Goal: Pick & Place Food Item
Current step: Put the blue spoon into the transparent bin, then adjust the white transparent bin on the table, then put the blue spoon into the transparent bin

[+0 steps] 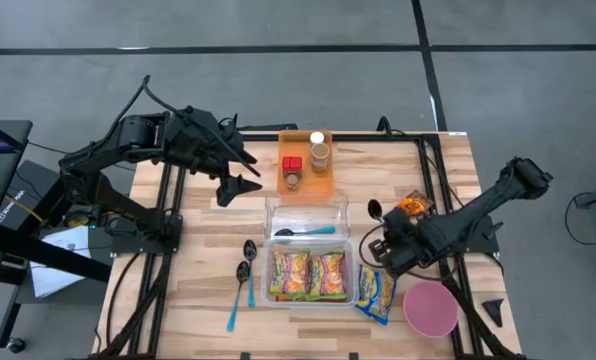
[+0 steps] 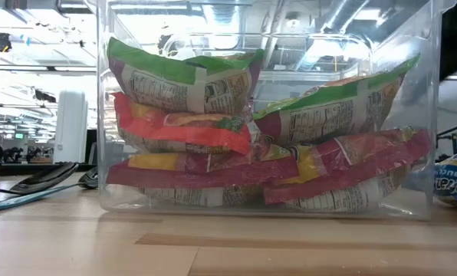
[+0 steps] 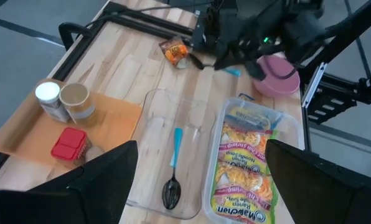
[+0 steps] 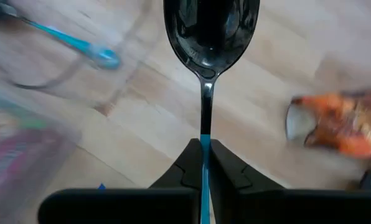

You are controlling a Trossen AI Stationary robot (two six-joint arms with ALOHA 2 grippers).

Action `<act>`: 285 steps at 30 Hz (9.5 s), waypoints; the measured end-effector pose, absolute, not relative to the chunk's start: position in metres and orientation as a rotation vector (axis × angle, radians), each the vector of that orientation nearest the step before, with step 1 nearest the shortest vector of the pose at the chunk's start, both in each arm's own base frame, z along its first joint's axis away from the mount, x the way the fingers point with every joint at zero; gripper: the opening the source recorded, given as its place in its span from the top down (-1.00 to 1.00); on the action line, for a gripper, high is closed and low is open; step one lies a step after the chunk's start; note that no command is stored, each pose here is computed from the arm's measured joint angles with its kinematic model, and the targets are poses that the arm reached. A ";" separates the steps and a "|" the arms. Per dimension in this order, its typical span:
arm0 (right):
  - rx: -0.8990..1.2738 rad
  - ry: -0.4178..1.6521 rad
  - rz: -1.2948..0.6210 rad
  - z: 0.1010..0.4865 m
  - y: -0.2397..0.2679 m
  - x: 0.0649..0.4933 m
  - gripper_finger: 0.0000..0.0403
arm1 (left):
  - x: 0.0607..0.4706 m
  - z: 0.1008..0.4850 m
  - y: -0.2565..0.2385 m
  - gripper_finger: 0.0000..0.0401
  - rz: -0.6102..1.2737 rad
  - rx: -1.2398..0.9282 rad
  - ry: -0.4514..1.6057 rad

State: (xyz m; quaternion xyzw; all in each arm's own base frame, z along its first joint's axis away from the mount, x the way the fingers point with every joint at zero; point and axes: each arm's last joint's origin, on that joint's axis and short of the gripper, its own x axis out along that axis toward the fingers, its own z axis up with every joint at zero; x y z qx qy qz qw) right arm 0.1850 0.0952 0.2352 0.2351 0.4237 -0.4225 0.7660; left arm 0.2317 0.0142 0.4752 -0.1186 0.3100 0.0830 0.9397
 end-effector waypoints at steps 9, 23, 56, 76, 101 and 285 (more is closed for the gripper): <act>0.185 0.905 -0.664 0.284 0.097 0.204 0.98 | 0.224 0.466 0.014 -0.73 0.183 -0.239 0.759; -0.133 0.887 -0.272 0.326 0.053 0.253 0.97 | 0.224 0.441 0.014 -0.73 0.200 -0.248 0.865; -0.382 0.917 0.152 0.259 -0.003 0.355 0.96 | 0.172 0.282 -0.017 -0.73 0.236 -0.712 0.879; -0.304 1.097 0.203 0.228 -0.019 0.376 0.96 | 0.170 0.279 -0.034 -0.73 0.185 -0.742 0.900; -0.097 1.160 0.211 0.201 -0.037 0.382 0.96 | 0.175 0.283 -0.035 -0.73 0.156 -0.763 0.838; 0.286 0.454 0.009 0.415 0.056 0.233 0.91 | 0.204 0.136 -0.157 0.94 1.004 -1.041 1.123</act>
